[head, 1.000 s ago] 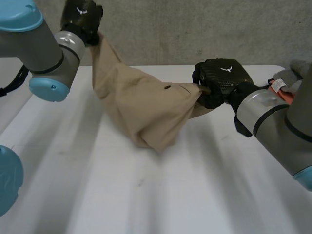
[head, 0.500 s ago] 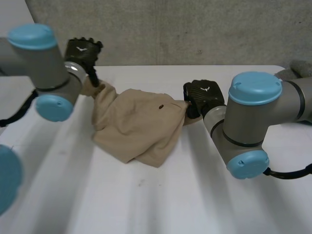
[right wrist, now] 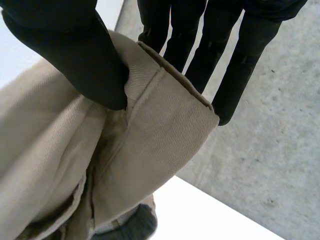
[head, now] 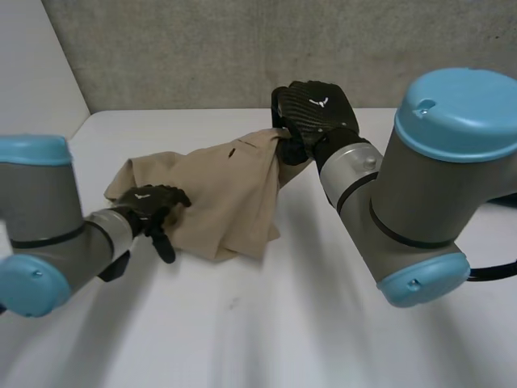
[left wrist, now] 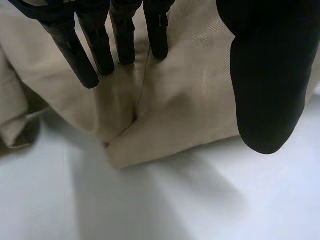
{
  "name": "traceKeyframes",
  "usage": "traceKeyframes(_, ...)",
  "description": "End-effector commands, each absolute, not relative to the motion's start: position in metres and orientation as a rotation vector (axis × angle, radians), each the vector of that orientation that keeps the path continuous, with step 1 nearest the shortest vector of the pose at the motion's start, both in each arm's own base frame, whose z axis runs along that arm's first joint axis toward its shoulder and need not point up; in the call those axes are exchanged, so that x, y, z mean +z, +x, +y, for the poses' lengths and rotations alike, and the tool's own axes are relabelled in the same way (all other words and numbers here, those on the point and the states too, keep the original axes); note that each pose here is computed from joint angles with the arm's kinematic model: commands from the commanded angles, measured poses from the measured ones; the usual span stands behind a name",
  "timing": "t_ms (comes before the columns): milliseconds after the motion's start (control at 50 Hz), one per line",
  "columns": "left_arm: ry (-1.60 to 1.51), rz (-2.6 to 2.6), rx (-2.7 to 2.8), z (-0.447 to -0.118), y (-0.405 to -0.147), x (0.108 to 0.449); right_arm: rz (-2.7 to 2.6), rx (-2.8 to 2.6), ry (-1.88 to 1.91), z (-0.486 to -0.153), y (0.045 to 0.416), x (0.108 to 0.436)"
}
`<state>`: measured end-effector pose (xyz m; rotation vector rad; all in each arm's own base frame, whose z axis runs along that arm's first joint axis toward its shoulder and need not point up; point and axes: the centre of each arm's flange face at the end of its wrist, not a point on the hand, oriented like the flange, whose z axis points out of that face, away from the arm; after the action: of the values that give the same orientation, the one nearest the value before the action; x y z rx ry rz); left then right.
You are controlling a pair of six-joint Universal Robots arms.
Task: Fold the laundry.
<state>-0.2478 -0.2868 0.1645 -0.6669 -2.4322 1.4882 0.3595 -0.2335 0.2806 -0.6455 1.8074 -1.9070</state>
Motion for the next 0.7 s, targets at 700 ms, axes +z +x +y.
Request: traceKeyframes(700, -0.690, -2.183, 1.877, -0.351, -0.271, 0.281, 1.942, -1.857, -1.258, -0.219, 0.325, 0.230)
